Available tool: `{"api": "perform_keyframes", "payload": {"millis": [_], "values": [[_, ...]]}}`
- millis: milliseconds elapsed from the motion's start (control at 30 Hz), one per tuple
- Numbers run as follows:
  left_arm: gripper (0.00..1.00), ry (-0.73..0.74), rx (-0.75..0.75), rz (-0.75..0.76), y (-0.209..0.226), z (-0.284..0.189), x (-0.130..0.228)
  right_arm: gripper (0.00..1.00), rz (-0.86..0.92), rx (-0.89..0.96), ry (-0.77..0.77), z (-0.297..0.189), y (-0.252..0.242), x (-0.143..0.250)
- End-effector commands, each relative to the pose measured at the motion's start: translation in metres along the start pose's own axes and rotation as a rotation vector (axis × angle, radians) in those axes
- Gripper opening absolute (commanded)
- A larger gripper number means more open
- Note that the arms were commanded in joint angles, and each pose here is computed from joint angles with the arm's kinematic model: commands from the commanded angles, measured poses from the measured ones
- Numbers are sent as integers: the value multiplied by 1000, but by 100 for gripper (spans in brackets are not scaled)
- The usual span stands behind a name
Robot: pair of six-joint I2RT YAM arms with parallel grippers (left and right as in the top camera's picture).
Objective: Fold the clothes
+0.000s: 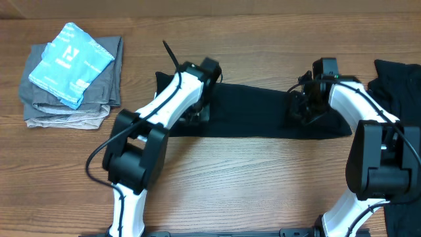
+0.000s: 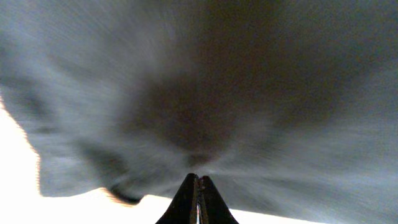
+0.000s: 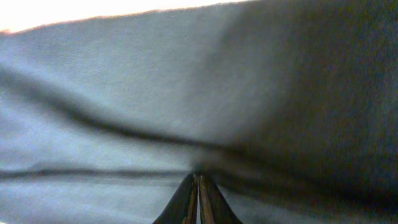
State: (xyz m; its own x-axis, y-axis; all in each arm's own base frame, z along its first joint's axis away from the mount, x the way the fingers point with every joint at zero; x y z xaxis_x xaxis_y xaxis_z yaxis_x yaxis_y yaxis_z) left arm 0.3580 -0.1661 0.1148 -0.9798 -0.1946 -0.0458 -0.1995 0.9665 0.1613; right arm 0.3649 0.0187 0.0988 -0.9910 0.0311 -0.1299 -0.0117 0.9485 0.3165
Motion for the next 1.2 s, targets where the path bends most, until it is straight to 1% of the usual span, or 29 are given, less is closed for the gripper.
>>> {"api": "perform_keyframes", "payload": {"millis": [0,67,133,267,367,500,667,900,1067,1167], "values": [[4,-237,156,-66,12,-93,-16,8,-44,-12,-75,-42,16,-20],[4,-287,196,-74,15,-110,-17,8,-20,60,-41,-54,12,-16],[4,-309,213,-80,17,-117,-17,8,27,158,-26,-62,2,-15],[4,-310,213,-76,11,-104,-21,8,89,288,-57,-67,-24,-19],[4,-297,203,-74,1,-80,-27,8,151,296,-68,-68,-40,-16],[4,-248,157,-64,-11,-41,-35,7,179,291,-113,-62,-57,-17],[4,-205,110,-79,-9,0,-49,8,187,299,-130,-52,-65,-14],[4,-180,125,-121,3,10,-59,8,186,303,-138,-35,-70,-6],[4,-177,133,-122,3,11,-60,8,178,303,-175,-20,-75,-2],[4,-179,135,-122,1,11,-60,7,181,302,-160,-18,-75,1]]}}
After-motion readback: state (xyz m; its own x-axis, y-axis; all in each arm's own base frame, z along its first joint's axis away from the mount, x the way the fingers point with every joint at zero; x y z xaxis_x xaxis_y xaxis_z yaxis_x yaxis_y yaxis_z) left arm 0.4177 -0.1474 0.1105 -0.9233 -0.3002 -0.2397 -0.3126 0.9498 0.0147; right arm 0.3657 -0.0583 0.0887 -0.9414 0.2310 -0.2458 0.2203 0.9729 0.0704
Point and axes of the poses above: each gripper's point midway between its finger pads, its own z axis out along the fingers, its own y axis along the line the jaws close on, x = y × z, the point moved 8 cm from there along -z, back along the fingers, and after that the axes turned 12 degrees about -z, right-handed, at the moved point
